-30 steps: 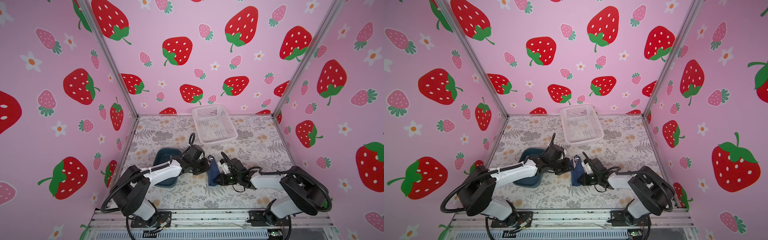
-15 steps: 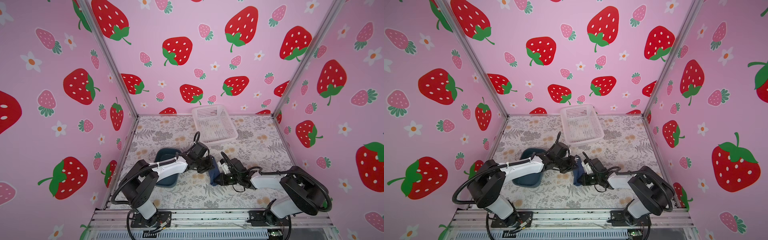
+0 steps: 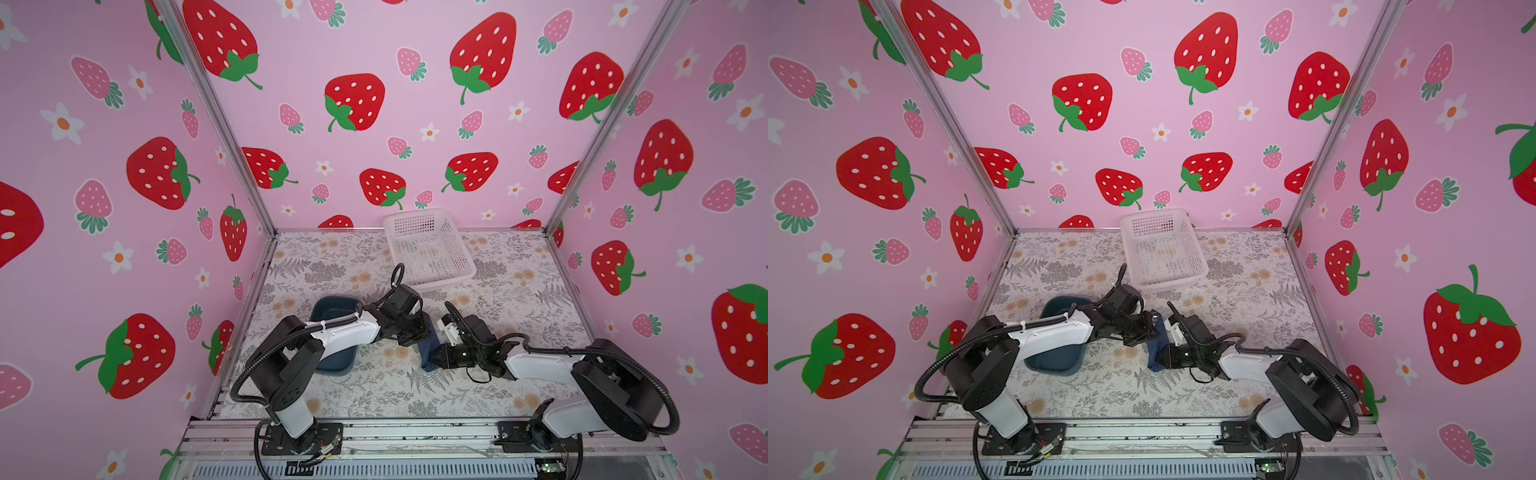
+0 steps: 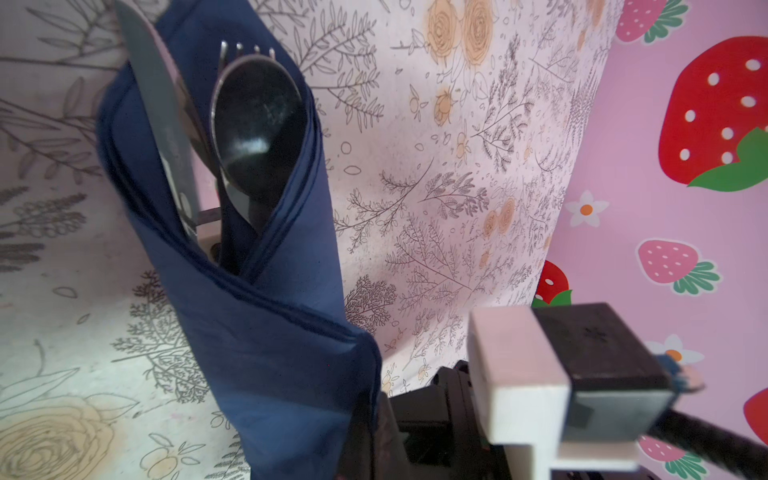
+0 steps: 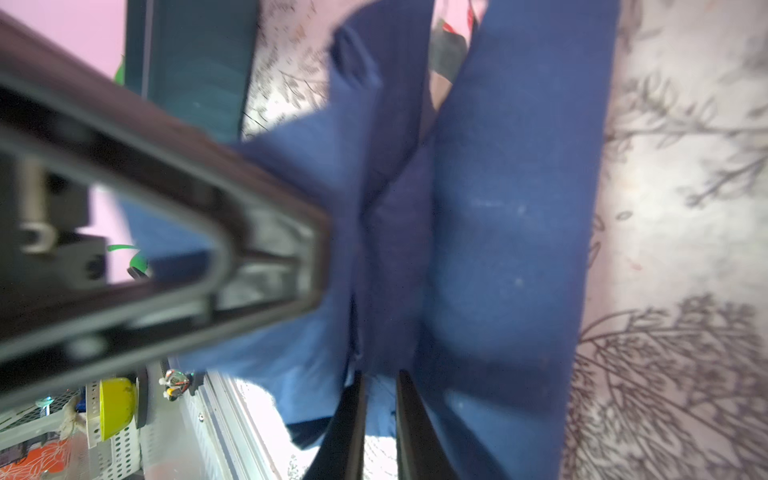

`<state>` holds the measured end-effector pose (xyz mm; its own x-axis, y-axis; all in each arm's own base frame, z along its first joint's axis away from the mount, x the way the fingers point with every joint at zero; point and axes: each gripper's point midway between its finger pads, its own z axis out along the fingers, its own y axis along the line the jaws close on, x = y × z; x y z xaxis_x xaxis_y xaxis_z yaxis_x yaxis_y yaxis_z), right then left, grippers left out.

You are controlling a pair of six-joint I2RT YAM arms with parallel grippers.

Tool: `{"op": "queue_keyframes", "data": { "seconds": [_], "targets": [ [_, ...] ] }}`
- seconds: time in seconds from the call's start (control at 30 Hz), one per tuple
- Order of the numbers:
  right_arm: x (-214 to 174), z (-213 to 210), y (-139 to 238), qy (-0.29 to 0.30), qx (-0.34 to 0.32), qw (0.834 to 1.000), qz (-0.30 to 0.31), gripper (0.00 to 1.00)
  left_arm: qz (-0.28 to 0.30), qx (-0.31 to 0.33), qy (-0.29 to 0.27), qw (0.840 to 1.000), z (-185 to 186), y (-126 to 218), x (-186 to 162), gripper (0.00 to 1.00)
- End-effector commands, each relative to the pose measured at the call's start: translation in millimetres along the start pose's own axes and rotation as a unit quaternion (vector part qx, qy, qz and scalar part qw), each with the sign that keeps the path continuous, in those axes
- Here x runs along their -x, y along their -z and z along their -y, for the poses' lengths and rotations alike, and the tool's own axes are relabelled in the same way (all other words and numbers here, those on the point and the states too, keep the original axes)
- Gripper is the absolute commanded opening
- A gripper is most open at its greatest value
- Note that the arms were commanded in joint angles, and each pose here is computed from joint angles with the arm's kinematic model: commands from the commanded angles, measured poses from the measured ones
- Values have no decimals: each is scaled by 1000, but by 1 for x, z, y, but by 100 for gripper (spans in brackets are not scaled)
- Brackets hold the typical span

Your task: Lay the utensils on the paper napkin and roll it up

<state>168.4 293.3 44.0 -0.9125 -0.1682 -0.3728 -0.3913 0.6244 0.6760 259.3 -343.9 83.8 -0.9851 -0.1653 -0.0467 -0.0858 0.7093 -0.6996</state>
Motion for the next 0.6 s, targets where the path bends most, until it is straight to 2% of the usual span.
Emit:
{"op": "queue_keyframes", "data": {
  "seconds": [0.0, 0.57],
  "targets": [
    [-1, 7, 5, -4, -20, 1000, 11, 18, 9, -5, 1, 1000, 10, -2, 7, 0],
    [-24, 27, -9, -11, -38, 999, -36, 17, 7, -20, 0, 1000, 24, -3, 11, 0]
  ]
}}
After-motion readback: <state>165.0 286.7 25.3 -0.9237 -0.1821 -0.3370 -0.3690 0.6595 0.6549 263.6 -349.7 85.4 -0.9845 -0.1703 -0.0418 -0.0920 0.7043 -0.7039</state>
